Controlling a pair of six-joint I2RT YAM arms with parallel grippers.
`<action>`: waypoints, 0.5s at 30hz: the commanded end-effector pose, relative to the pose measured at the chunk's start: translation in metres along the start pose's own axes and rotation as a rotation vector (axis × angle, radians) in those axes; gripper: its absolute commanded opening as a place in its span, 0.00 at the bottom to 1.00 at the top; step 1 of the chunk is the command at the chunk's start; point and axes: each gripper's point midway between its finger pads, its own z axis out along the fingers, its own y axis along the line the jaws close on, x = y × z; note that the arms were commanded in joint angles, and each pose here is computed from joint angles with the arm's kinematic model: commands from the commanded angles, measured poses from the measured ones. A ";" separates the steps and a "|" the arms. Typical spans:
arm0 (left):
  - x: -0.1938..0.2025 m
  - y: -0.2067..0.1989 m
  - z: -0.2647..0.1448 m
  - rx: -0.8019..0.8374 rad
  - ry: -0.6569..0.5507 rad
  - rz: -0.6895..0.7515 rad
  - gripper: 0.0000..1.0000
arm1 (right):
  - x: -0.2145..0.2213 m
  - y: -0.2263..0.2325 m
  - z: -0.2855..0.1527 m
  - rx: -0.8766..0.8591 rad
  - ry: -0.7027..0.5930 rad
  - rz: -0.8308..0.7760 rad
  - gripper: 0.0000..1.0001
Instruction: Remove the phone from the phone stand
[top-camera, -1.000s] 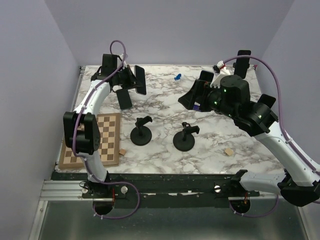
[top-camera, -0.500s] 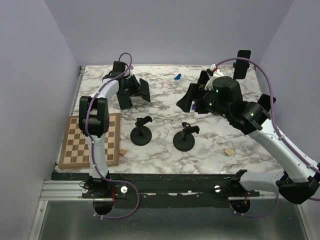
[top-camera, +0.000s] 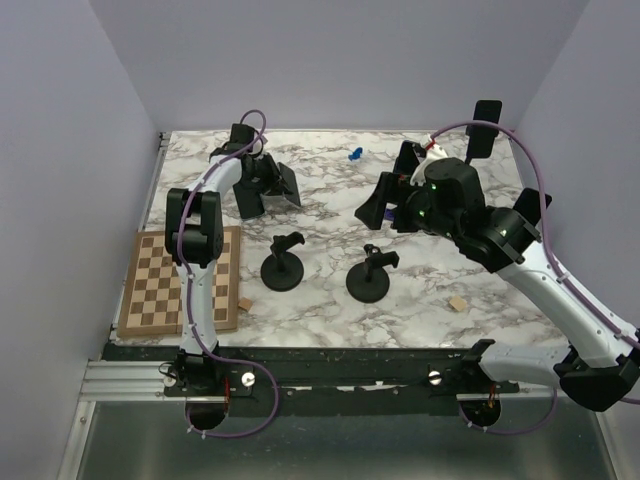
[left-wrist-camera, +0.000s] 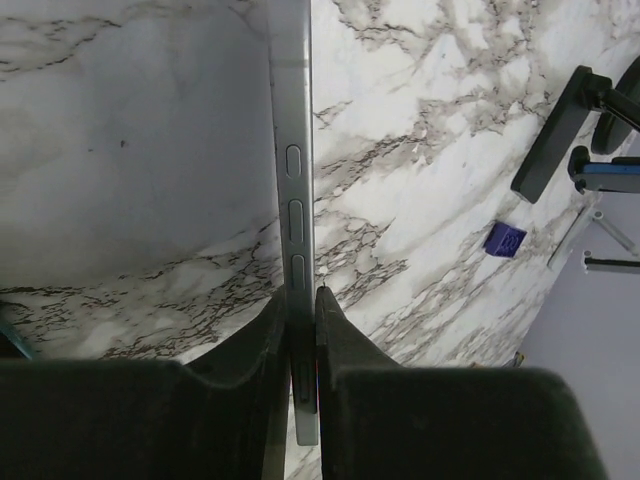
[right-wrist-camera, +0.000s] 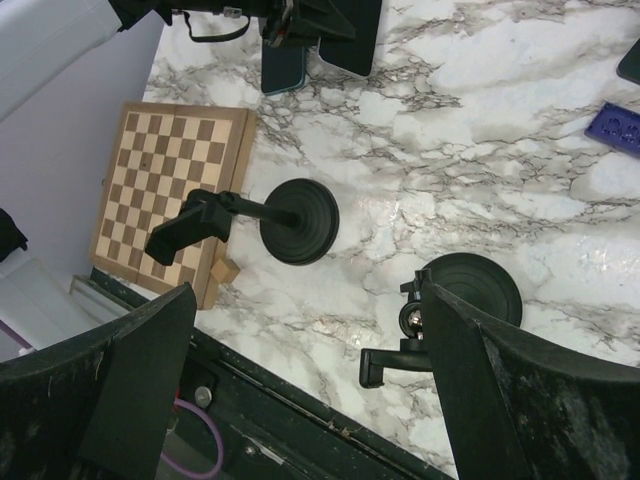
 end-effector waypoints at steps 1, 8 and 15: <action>-0.006 0.006 -0.002 -0.030 -0.020 -0.027 0.20 | 0.009 -0.008 -0.009 0.025 0.011 0.020 1.00; -0.007 0.011 -0.005 -0.075 -0.018 -0.026 0.41 | 0.009 -0.007 -0.012 0.014 0.010 0.034 1.00; -0.010 0.009 -0.019 -0.110 -0.040 0.022 0.48 | 0.012 -0.011 -0.015 0.032 0.022 0.029 1.00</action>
